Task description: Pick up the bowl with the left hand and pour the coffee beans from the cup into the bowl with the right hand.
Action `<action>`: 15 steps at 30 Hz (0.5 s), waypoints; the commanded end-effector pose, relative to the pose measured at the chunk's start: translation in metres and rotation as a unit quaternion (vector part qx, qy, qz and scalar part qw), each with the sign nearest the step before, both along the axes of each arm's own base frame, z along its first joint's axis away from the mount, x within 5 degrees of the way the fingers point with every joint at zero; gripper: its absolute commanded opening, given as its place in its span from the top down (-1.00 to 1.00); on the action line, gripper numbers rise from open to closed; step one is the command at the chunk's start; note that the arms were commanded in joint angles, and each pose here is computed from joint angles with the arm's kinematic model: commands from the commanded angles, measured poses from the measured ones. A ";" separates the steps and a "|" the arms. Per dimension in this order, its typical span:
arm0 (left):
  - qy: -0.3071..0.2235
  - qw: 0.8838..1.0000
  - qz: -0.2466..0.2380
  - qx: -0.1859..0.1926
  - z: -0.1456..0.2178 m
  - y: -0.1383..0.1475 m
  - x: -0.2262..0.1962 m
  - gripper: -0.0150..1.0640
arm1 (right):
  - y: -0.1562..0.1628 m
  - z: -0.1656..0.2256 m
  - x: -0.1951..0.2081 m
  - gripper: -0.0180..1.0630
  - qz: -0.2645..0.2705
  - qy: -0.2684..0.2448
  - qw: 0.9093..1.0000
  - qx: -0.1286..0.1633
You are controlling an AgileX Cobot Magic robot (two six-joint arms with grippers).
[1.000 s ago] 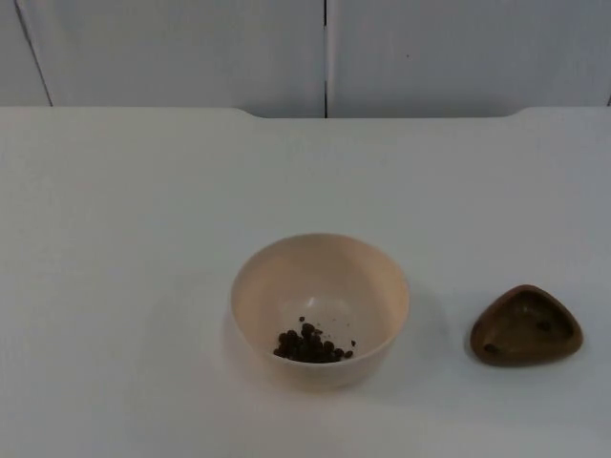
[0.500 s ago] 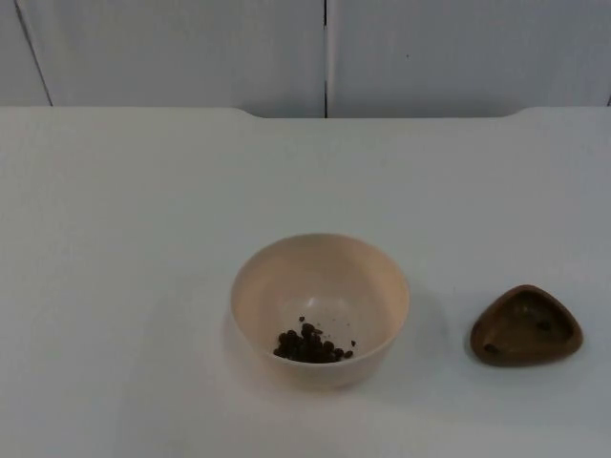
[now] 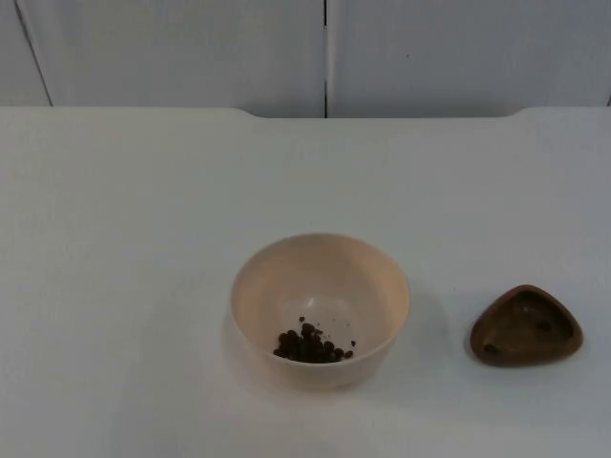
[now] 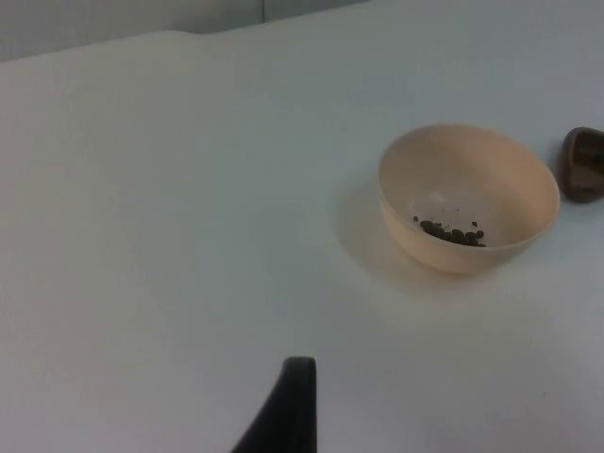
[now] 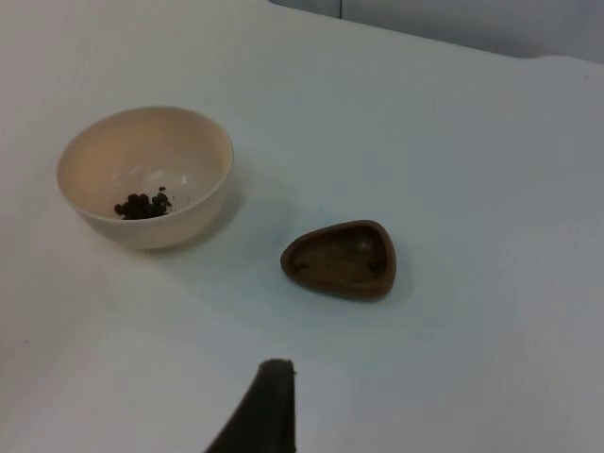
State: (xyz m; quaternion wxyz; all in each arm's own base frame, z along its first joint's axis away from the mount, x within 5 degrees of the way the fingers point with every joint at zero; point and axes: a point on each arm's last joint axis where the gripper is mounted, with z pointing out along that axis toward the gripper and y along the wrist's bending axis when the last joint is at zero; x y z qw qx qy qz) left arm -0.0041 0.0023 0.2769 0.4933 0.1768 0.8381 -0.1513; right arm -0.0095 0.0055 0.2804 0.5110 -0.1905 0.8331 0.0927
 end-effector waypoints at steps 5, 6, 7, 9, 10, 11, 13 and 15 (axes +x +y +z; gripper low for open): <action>-0.001 1.000 -0.005 0.005 -0.002 0.000 0.000 -0.66 | 0.000 0.000 -0.001 -0.72 -0.001 -0.002 1.000 0.000; -0.002 1.000 -0.006 0.007 -0.002 0.000 0.000 -0.66 | 0.000 0.000 -0.001 -0.72 -0.001 -0.002 1.000 0.000; -0.002 1.000 -0.009 0.007 -0.002 0.000 0.000 -0.66 | 0.000 0.000 -0.001 -0.72 -0.001 -0.002 1.000 0.000; -0.002 1.000 -0.011 0.008 -0.002 -0.001 -0.001 -0.66 | 0.000 0.000 -0.001 -0.72 -0.001 -0.002 1.000 0.000; -0.003 1.000 -0.012 0.009 -0.002 -0.001 -0.001 -0.66 | 0.000 0.000 -0.001 -0.72 -0.001 -0.002 1.000 0.000; -0.003 1.000 -0.012 0.009 -0.002 -0.001 -0.001 -0.66 | 0.000 0.000 -0.001 -0.72 -0.001 -0.002 1.000 0.000; -0.003 1.000 -0.012 0.009 -0.002 -0.001 -0.001 -0.66 | 0.000 0.000 -0.001 -0.72 -0.001 -0.002 1.000 0.000; -0.003 1.000 -0.012 0.009 -0.002 -0.001 -0.001 -0.66 | 0.000 0.000 -0.001 -0.72 -0.001 -0.002 1.000 0.000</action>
